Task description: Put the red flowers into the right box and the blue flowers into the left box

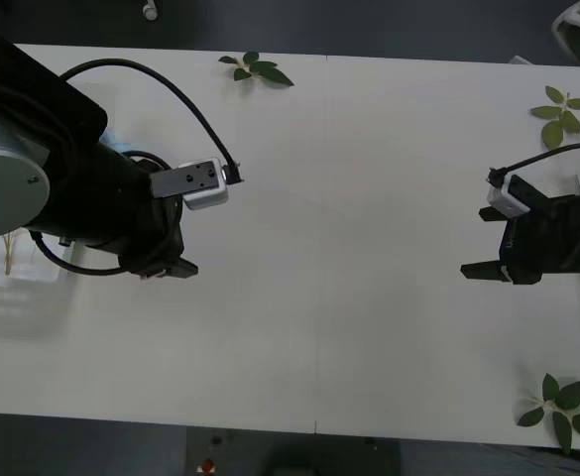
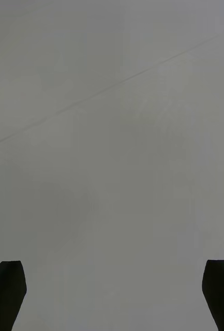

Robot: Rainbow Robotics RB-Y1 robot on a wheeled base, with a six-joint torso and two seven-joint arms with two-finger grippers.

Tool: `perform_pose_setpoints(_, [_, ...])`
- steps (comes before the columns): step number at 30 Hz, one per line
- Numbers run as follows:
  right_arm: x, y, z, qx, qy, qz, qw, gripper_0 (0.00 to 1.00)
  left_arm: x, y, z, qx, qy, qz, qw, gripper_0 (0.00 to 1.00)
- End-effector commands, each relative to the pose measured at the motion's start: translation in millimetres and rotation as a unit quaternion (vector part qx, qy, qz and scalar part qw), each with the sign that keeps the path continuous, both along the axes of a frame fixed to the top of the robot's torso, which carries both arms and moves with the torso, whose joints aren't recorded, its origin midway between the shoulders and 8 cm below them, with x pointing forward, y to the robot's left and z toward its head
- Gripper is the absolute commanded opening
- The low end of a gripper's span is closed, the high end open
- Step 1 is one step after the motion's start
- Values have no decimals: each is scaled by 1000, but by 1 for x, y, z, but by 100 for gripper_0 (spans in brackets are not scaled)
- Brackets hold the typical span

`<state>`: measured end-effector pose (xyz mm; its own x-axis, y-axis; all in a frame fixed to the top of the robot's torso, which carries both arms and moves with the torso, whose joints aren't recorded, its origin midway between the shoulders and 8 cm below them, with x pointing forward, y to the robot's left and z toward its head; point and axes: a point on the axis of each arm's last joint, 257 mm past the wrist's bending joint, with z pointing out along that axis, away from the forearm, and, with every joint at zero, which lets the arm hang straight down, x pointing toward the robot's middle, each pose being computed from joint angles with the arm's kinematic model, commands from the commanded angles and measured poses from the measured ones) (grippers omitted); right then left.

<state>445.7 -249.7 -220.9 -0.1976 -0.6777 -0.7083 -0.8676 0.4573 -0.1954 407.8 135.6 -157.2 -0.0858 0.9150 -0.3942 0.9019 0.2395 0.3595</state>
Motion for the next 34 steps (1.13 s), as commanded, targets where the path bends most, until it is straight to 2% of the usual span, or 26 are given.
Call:
perform_pose_setpoints(1, [5,0,16,2,-11,-2,1000,100,12,0,6,41,-62,-100,992,100])
perform_pose_setpoints(5, [5,0,16,2,-11,-2,1000,100,30,-6,7,56,-113,-177,976,100])
perform_pose_setpoints(11, [5,0,16,2,-11,-2,1000,100,25,-14,-5,31,-102,-226,968,100])
perform_pose_setpoints(20, [5,0,16,2,-11,-2,1000,100,16,-17,-12,15,-83,-227,970,100])
perform_pose_setpoints(34, [5,0,16,2,-11,-2,1000,100,16,-17,-12,15,-83,-227,970,100])
